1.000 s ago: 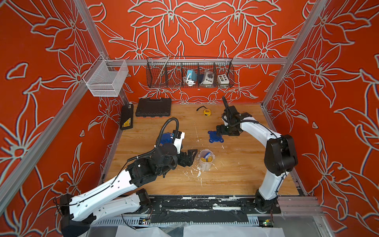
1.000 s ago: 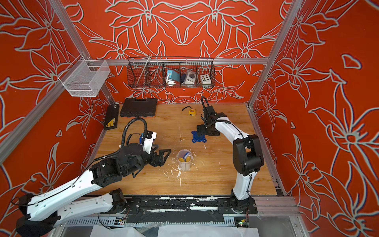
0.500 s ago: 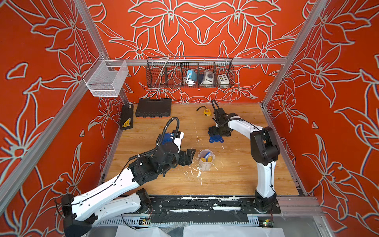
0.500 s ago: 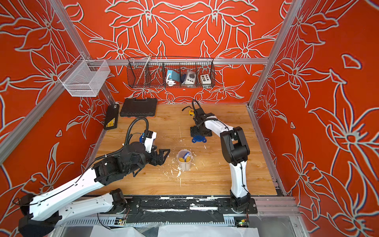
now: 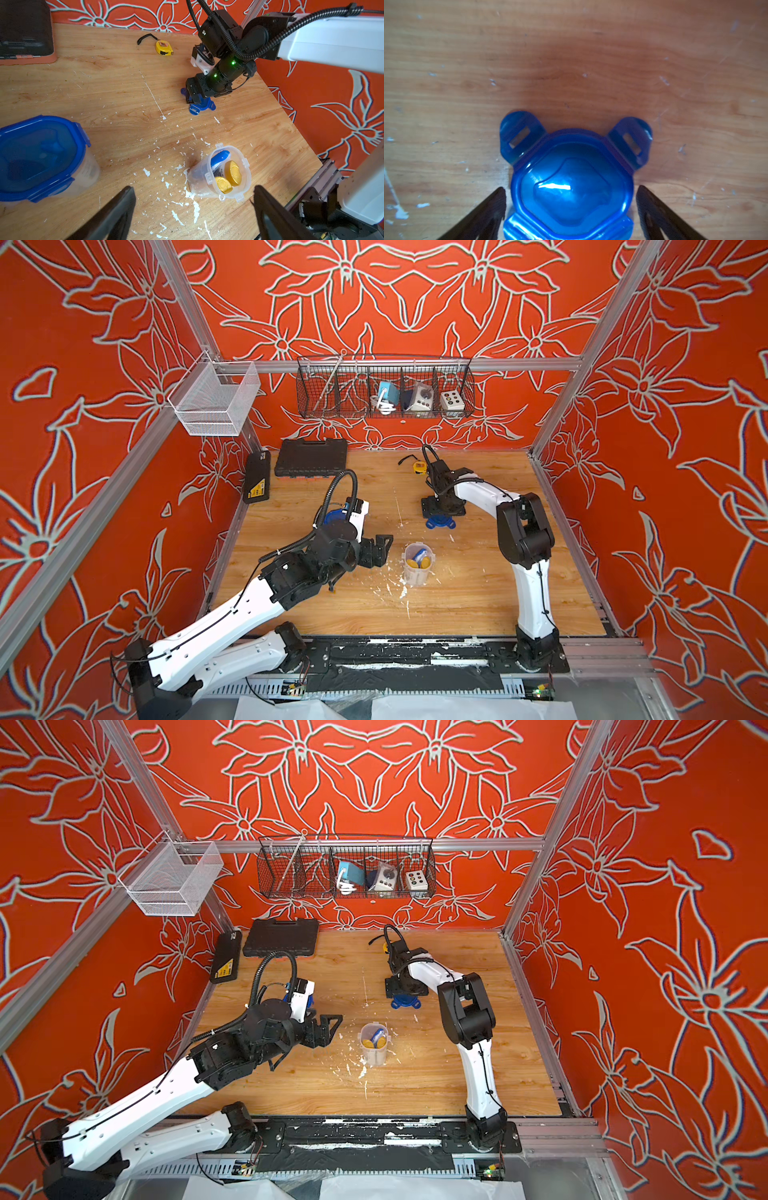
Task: Pack away toiletry kits
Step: Pick up the lid from the center of the board.
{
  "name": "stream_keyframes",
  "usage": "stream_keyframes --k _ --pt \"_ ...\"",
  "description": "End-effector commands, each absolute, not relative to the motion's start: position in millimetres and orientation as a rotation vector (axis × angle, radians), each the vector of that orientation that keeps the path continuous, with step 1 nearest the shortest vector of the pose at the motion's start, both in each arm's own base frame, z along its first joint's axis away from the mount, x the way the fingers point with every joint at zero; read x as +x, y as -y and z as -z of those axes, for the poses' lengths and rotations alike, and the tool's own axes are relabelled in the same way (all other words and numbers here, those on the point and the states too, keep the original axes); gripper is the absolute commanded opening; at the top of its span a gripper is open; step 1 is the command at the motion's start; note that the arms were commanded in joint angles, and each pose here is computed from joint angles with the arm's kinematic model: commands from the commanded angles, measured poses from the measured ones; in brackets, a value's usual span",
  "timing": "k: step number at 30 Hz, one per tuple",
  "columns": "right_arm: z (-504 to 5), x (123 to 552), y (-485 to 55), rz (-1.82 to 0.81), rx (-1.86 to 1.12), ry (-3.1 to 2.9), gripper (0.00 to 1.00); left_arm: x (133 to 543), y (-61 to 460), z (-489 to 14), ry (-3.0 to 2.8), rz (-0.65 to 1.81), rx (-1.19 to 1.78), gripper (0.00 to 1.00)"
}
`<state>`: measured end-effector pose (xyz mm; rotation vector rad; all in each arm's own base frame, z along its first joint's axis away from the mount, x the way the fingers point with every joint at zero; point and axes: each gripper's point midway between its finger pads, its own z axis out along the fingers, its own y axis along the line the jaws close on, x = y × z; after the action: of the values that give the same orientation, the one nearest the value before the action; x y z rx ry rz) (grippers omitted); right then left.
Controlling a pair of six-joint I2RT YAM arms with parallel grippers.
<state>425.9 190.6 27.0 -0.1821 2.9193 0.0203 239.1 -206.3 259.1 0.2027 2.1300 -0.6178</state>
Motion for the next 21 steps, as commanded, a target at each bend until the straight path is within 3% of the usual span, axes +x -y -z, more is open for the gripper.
stream_keyframes --k 1,7,12,21 --pt "-14 418 -194 0.011 -0.204 -2.965 0.98 242 208 -260 -2.117 0.625 0.221 0.87" --pt "-5 413 -188 0.098 -0.245 -2.988 0.96 245 208 -259 -2.117 0.621 0.219 0.87" --pt "-2 411 -185 0.119 -0.259 -2.993 0.80 248 204 -255 -2.124 0.605 0.212 0.87" --pt "-9 415 -196 -0.030 -0.308 -2.978 0.66 248 199 -255 -2.125 0.584 0.210 0.87"
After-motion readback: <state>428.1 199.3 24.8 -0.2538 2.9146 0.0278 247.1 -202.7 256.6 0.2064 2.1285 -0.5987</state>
